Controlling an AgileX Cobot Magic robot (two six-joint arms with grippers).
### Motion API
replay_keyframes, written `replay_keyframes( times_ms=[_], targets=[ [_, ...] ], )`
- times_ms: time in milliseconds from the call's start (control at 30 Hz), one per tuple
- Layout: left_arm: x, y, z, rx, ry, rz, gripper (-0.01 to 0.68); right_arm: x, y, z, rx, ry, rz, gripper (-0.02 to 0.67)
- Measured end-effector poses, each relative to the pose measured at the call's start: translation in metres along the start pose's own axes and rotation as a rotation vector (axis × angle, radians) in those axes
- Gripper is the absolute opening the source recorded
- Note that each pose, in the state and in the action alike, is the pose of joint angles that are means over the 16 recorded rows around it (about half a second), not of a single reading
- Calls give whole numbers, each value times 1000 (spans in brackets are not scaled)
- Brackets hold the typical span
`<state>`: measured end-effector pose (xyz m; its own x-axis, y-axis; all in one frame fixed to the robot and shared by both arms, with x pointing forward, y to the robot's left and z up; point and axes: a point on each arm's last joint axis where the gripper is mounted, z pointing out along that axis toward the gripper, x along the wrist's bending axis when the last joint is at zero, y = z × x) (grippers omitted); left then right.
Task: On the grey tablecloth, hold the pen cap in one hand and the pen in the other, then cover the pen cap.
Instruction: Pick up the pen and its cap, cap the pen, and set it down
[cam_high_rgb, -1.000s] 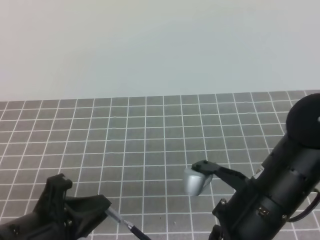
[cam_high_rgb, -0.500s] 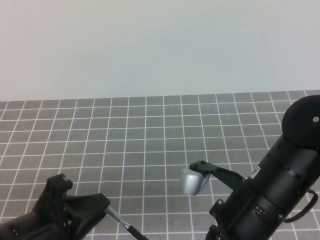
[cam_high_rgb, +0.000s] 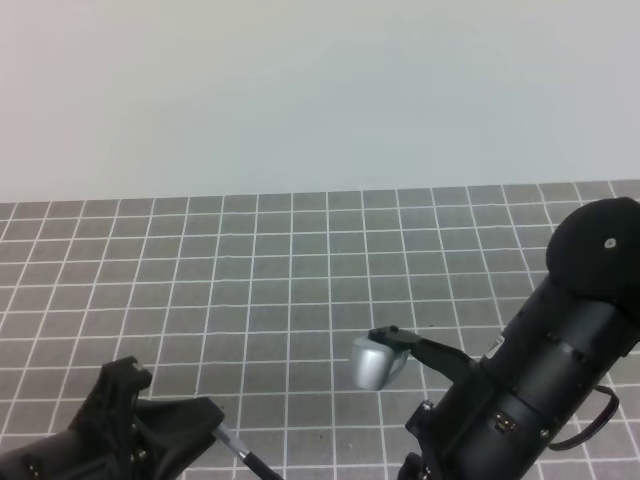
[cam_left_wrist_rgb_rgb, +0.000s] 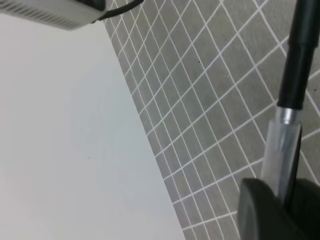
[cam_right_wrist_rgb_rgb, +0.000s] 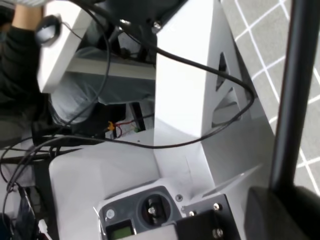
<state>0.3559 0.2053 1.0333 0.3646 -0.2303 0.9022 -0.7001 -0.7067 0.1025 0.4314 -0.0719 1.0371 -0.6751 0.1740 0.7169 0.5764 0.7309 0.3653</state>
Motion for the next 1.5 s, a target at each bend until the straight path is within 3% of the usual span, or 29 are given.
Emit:
replay_keyframes(
  times_ms=[767,1200,1500],
  targets=[
    [-5,-1,10,-25,-61,46,62,-7,4,5,-17,14,27,63],
    [-5,-1,10,-20,-57,45,34,-16,27,3,-28,13,38,67],
    [-4,-3,10,-3,-50,53,57,-18,37,2,-34,12,40,67]
  ],
)
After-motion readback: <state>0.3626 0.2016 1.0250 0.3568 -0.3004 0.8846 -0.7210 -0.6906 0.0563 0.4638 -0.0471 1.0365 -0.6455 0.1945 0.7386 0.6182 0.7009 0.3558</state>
